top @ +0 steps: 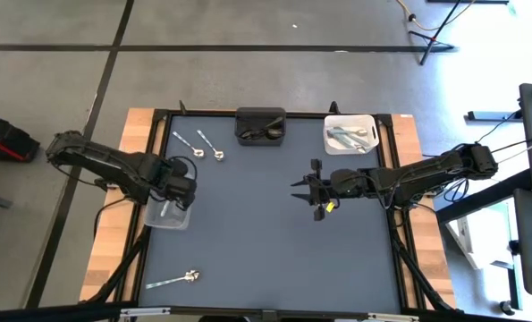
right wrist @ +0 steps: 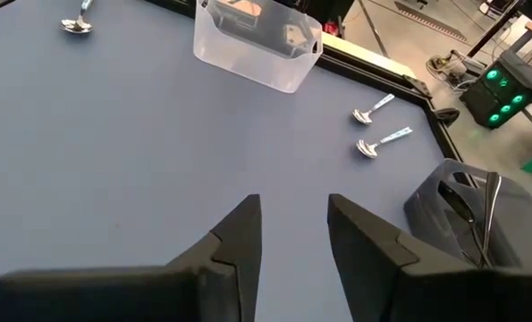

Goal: Sort silverware by color (type)
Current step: Put the right blue spoon into the transparent bin

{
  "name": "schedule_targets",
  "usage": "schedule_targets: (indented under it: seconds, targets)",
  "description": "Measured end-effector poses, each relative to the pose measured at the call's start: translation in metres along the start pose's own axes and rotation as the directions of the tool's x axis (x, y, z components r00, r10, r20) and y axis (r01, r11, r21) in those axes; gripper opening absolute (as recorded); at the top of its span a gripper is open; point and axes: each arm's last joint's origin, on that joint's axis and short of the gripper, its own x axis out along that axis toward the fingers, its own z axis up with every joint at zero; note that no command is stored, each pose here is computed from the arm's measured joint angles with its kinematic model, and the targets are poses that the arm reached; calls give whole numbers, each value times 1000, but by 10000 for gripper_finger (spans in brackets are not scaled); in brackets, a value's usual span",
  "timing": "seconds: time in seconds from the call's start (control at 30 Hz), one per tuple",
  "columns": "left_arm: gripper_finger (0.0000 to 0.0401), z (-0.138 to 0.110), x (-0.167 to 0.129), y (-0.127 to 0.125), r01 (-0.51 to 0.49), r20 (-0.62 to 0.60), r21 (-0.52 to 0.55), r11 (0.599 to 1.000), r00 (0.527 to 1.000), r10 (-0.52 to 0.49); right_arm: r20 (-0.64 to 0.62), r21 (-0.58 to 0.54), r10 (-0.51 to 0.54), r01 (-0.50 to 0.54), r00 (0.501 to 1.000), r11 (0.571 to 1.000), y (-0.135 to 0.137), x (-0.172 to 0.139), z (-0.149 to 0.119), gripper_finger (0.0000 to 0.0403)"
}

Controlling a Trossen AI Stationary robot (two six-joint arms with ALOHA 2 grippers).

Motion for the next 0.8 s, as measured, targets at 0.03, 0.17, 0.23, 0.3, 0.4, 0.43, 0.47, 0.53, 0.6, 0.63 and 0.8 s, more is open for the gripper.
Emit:
schedule_targets:
  seconds: [0.03,0.17,0.23,0.3,0.4,0.43,0.47,0.53,0.6,0.63,0.8]
  targets:
    - [16,0,3,-3,-14,-20,11,1000,1000,14,0,0,0,0,1000,1000,0,0,0,120]
    - [16,-3,22,-9,-77,-94,59,995,992,82,-3,-1,2,-2,1000,1000,0,0,0,120]
    - [16,-4,31,-10,-90,-115,74,993,988,98,-4,-1,2,-2,1000,1000,0,0,0,120]
    - [16,-4,38,-11,-98,-134,71,993,985,107,-3,-1,2,-2,1000,1000,0,0,0,120]
    - [27,-4,47,-10,-96,-164,58,994,981,104,0,0,1,-1,1000,1000,0,0,0,120]
    - [35,-4,49,-9,-93,-178,51,994,979,101,1,0,1,-1,1000,1000,0,0,0,120]
    - [45,-4,51,-8,-92,-192,45,995,976,99,1,0,1,-1,1000,1000,0,0,0,120]
    - [67,-2,53,-6,-93,-209,42,995,973,99,3,1,0,0,1000,1000,0,0,0,120]
    - [88,0,53,-6,-83,-215,53,995,972,93,8,2,-1,1,1000,1000,0,0,1,120]
    - [96,2,51,-6,-72,-218,62,995,972,84,10,2,-1,1,1000,1000,0,0,1,120]
    - [116,18,20,-13,22,-87,126,992,996,-11,10,2,-1,1,1000,1000,0,0,1,120]
